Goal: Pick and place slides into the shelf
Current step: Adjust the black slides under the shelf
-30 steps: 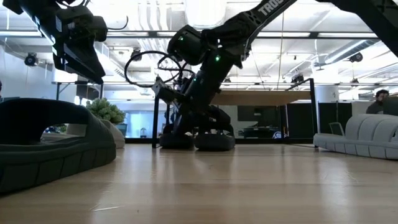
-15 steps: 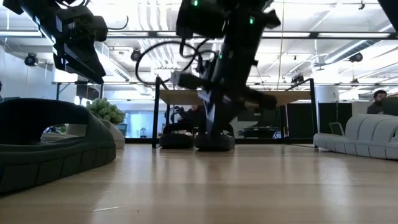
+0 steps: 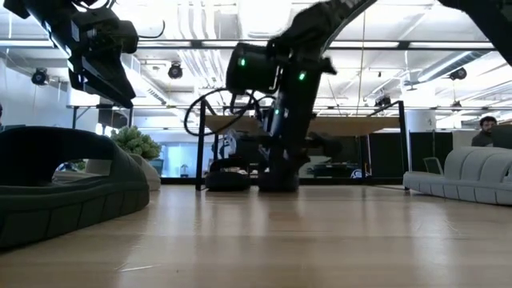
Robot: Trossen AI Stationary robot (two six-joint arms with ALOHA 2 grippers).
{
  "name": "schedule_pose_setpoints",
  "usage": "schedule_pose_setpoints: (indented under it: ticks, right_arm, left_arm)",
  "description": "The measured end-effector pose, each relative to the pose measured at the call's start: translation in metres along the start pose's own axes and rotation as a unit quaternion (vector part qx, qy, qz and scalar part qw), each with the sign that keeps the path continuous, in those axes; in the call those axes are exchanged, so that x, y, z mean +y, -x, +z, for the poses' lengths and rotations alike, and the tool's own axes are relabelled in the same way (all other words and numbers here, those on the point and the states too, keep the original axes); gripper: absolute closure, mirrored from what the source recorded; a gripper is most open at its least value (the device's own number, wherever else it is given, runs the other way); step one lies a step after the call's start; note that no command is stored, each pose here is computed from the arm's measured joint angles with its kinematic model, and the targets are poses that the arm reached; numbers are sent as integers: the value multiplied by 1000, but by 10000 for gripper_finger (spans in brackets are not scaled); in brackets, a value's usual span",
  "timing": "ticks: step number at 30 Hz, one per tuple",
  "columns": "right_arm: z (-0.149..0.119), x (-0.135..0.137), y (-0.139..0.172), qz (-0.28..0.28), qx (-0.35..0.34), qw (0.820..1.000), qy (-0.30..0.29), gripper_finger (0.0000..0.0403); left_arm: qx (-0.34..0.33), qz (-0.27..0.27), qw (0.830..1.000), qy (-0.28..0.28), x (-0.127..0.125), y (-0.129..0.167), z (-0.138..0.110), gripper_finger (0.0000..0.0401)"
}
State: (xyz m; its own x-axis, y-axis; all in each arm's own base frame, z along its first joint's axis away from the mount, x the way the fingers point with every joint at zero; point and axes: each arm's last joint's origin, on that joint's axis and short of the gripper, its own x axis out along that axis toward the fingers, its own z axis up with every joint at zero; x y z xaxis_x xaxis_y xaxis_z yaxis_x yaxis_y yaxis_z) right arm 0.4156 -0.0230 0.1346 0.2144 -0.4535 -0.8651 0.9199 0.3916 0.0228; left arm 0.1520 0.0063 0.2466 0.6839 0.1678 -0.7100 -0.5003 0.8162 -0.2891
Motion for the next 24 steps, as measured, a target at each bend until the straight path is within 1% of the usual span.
schedule_pose_setpoints:
  ticks: [3, 7, 10, 13, 14, 16, 18, 20, 21, 23, 24]
  right_arm:
    - [11, -3, -5, 6, -4, 1000, 5, 392]
    - [13, -3, -4, 23, 16, 1000, 6, 392]
    - [6, 3, 12, 52, 27, 998, 26, 392]
    - [-13, 11, 46, 82, 37, 995, 45, 392]
    - [-20, 11, 59, 78, 36, 995, 42, 392]
    - [-36, 5, 83, 54, 23, 998, 18, 392]
    - [-49, -5, 95, 22, 17, 999, -17, 392]
    - [-56, -15, 96, -6, 25, 999, -44, 392]
    - [-59, -19, 93, -12, 31, 998, -48, 392]
    - [-61, -24, 86, -13, 34, 998, -43, 392]
    - [-59, -24, 84, -5, 32, 999, -33, 392]
  left_arm:
    - [1, 1, 1000, 0, 0, 0, 0, 267]
    - [2, 1, 1000, -1, 0, -1, 0, 267]
    - [2, 1, 1000, -1, 0, -1, 0, 267]
    - [2, 2, 1000, -1, 0, -1, 0, 267]
    - [2, 2, 1000, 0, 0, -1, 0, 267]
    - [2, 2, 1000, 0, 0, -1, 0, 267]
    - [2, 1, 1000, 0, 0, -1, 0, 267]
    - [0, 1, 1000, 0, 0, -1, 0, 267]
    - [0, 2, 1000, 0, 0, -2, 0, 267]
    - [1, 6, 1000, -3, -1, -3, 0, 267]
    - [0, 8, 1000, -8, -1, -4, 1, 267]
